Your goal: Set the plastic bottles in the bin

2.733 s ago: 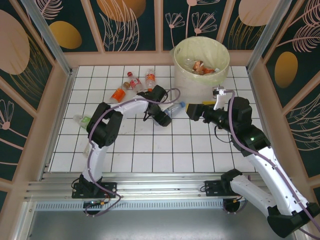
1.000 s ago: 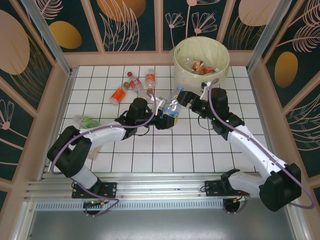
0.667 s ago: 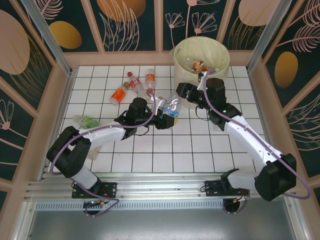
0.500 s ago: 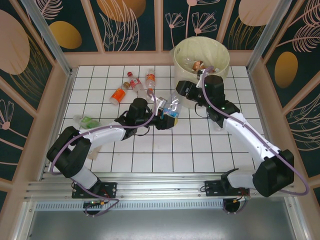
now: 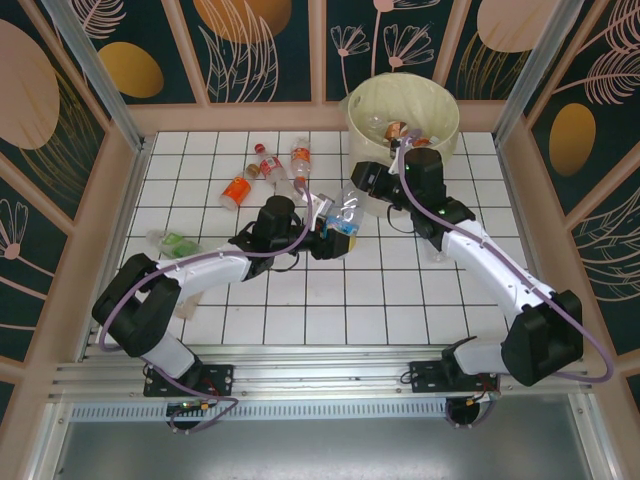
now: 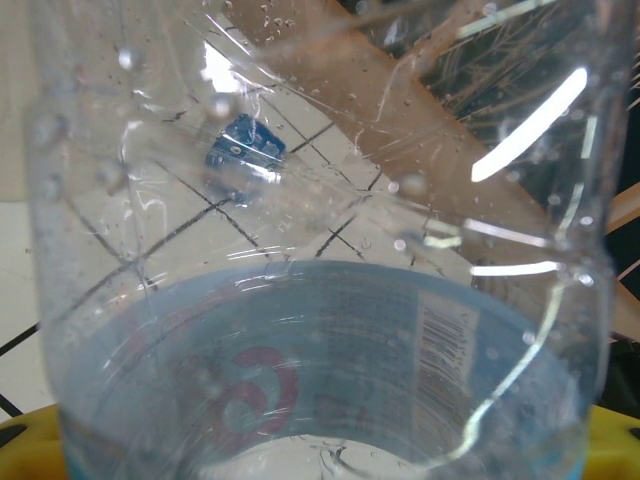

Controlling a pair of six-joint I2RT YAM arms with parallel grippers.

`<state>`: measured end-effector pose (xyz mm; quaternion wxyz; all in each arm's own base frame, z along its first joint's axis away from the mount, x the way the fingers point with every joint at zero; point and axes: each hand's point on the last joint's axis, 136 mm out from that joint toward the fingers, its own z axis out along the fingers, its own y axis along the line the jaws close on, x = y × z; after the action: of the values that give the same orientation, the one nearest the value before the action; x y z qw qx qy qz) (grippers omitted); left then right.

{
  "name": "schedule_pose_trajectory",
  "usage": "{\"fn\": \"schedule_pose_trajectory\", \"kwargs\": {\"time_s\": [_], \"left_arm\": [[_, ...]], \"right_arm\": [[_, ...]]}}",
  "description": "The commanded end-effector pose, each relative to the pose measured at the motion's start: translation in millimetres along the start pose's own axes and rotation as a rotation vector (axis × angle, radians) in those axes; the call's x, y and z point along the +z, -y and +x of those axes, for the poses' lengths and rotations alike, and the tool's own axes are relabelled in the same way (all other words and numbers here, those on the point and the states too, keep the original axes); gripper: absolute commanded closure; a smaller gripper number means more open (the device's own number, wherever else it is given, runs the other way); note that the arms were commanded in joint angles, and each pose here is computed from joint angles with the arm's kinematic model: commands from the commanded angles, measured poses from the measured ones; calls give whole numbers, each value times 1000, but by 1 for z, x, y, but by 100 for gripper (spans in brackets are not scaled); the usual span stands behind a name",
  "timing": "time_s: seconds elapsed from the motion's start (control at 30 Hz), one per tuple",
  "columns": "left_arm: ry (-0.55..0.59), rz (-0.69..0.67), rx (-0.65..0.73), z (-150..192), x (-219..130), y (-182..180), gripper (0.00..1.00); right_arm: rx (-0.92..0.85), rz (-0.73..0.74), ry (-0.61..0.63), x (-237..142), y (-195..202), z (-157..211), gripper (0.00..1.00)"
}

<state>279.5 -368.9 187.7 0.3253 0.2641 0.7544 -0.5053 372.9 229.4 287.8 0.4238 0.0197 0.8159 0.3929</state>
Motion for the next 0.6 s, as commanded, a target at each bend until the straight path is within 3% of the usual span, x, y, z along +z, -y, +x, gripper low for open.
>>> {"fn": "schedule_pose_trajectory", "kwargs": {"time_s": [0.0,0.1,0.23,0.57], "left_arm": [[3,26,24,-2,-3,10,39],[1,25,23,-2,-3,10,39],[0,26,22,-2,-3,10,39],[-1,28,23,-5,-1,10,38]], "right_arm": [[-17,-42,2,0,-12,-9,53],[-19,-42,-3,2,-12,-8,54],[-22,-40,-4,2,-11,-8,63],[-26,-38,-7,2,-12,-8,73]]}}
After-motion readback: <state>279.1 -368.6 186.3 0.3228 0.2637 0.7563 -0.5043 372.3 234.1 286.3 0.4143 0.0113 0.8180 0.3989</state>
